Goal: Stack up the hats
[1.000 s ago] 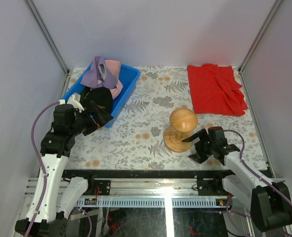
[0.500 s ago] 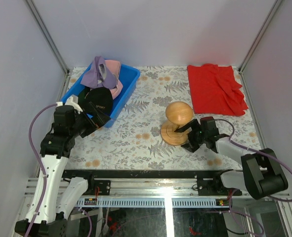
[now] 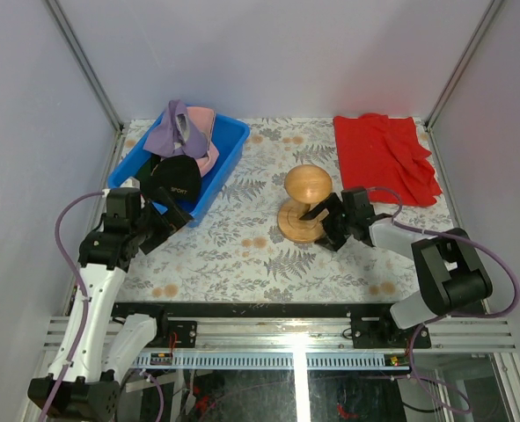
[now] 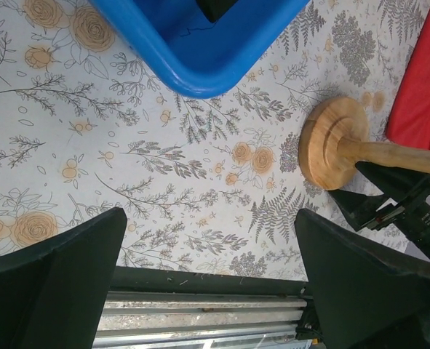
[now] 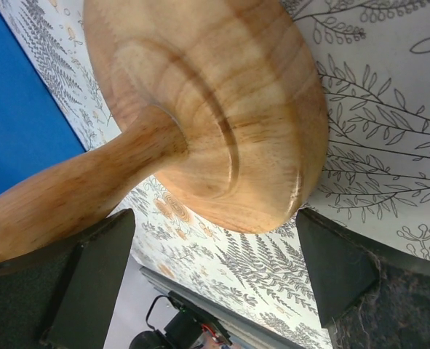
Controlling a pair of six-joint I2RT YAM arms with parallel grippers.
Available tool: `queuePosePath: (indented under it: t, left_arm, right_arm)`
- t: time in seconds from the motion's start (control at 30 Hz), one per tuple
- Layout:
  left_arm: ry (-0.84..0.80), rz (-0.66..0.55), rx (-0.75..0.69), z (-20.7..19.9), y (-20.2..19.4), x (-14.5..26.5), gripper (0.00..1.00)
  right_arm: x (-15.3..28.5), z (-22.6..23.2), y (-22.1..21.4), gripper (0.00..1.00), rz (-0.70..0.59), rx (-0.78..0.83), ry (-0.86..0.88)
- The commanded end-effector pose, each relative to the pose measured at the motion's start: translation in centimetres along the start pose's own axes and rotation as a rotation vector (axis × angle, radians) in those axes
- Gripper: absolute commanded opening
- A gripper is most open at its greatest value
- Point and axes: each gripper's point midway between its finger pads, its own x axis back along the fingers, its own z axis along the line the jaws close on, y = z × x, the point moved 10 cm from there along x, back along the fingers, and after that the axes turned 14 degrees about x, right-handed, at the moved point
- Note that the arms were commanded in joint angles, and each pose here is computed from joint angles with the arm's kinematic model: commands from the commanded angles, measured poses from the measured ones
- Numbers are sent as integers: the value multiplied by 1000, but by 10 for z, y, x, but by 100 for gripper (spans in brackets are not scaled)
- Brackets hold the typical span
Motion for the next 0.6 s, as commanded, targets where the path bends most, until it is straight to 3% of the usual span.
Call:
queuePosePath:
  t: [0.0,0.17,0.33,0.57]
  left_arm:
    - [-47,12,4,-7,4,-5,100]
    - [-25,-11,-83,-32,27,-9,100]
    - [16,-110,-106,-48,50,-9,99]
    - [106,-131,-41,-30,80,-37,86]
  right_arm:
    - [21,18,8,99,-58,120,8]
    - [58,23,-6,99,-37,214,0]
    - [91,26,-16,100,-54,300,3]
    - [123,36,-26,99,-117,282,174]
